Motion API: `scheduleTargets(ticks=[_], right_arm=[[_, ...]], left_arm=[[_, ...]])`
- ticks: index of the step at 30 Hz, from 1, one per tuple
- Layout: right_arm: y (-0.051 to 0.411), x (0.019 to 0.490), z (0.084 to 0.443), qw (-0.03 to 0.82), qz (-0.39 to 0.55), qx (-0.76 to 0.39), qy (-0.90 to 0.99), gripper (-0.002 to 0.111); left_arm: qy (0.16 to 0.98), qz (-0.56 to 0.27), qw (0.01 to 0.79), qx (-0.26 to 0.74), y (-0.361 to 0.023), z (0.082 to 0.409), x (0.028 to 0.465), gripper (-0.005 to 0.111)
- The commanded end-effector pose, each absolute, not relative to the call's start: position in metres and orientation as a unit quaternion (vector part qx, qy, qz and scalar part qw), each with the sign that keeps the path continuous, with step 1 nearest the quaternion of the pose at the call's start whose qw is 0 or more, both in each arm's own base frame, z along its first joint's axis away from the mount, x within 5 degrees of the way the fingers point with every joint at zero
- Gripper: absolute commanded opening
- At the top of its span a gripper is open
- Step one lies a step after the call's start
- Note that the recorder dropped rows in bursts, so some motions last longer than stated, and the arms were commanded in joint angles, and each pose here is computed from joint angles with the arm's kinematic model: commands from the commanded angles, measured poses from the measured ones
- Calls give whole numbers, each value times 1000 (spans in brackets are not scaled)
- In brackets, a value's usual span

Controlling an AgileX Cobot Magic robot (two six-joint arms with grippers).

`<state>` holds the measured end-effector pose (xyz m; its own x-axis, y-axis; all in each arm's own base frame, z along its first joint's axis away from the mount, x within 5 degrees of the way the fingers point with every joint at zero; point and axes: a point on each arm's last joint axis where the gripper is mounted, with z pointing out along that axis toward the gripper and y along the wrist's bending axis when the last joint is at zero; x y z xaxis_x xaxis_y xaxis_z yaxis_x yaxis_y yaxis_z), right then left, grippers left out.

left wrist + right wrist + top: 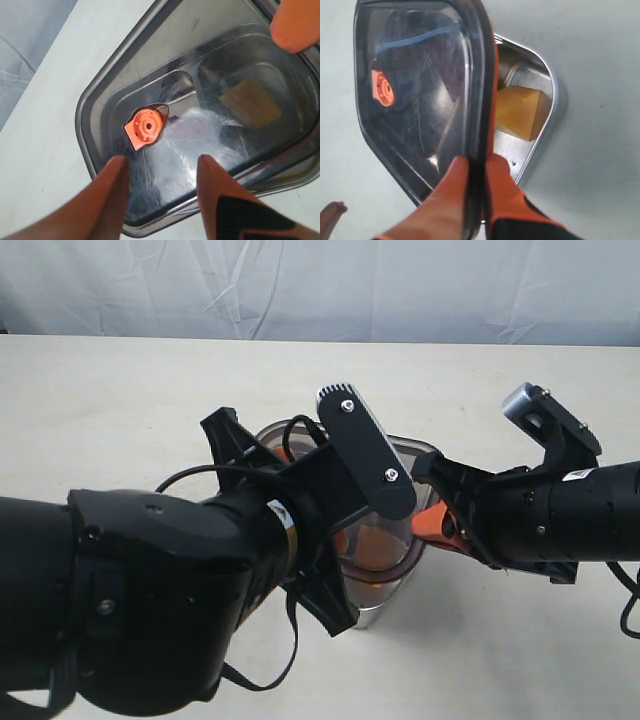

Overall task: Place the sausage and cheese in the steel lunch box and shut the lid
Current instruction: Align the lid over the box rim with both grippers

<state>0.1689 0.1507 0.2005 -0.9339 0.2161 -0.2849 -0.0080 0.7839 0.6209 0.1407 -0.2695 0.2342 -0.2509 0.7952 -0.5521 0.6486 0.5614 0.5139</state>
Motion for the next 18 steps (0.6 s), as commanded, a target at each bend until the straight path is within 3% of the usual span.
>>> scheduleTargets(ticks=[1, 18], right_arm=[[149, 162, 206, 169, 329, 42, 928, -1], [150, 155, 208, 134, 341, 71, 928, -1]], left_arm=[[789, 83, 408, 451, -269, 238, 141, 42], [788, 82, 409, 453, -270, 238, 141, 42]])
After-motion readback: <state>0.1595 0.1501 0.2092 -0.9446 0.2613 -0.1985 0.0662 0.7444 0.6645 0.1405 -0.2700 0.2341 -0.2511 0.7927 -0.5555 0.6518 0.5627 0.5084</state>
